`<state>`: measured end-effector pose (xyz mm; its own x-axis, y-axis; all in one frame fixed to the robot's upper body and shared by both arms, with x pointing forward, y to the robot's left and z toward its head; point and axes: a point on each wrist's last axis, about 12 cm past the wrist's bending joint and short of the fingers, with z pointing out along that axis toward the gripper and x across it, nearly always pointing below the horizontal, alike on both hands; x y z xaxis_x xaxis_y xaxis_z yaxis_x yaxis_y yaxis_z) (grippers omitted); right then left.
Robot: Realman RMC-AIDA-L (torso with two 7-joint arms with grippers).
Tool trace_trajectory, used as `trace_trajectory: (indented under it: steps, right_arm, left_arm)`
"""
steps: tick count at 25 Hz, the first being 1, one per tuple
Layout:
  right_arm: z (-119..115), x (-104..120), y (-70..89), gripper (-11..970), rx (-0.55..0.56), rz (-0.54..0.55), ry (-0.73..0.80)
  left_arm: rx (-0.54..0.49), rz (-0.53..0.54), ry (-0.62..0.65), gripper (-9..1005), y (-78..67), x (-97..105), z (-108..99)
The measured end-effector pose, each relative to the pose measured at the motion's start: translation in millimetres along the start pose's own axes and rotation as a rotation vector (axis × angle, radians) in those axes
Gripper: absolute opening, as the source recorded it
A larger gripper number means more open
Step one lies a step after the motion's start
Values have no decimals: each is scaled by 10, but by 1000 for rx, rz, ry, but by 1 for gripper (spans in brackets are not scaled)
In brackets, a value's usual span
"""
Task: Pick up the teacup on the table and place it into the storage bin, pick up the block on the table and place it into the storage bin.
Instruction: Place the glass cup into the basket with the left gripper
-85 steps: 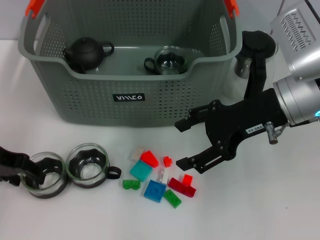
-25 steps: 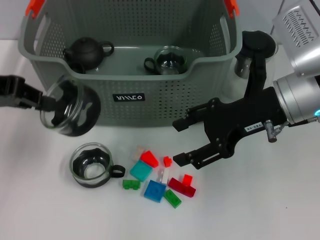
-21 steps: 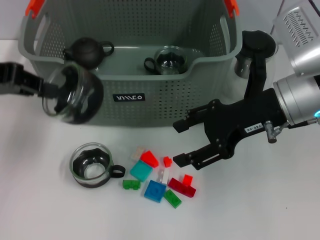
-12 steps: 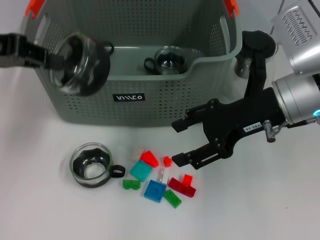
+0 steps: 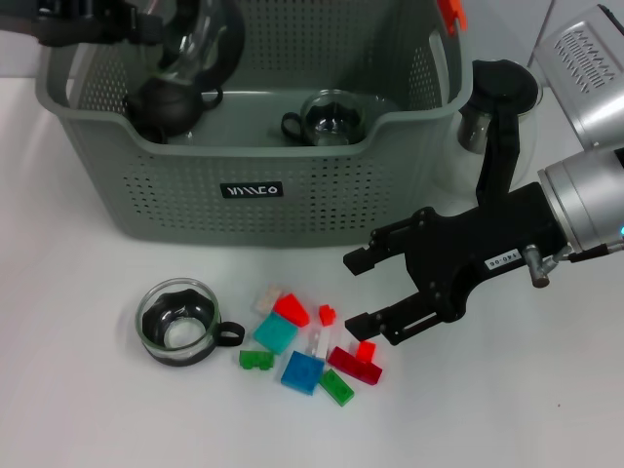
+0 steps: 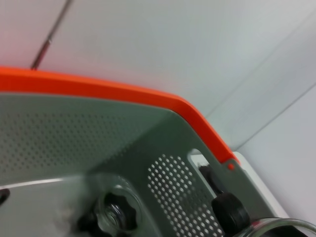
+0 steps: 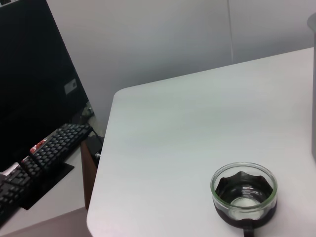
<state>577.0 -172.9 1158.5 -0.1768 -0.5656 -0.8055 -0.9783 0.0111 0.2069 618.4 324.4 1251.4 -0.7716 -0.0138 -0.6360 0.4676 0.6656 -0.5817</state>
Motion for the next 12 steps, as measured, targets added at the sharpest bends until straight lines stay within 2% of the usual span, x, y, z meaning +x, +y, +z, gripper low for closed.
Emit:
trace_trajectory:
  steps: [6,12]
  right_arm:
    - [14,15,33,831,-35,17,9]
    - [4,33,105,831,-108,30,21]
  left_arm:
    - [-77,45,-2,94,48,-142,255]
    - [-138,89,1,96,57,-192,483]
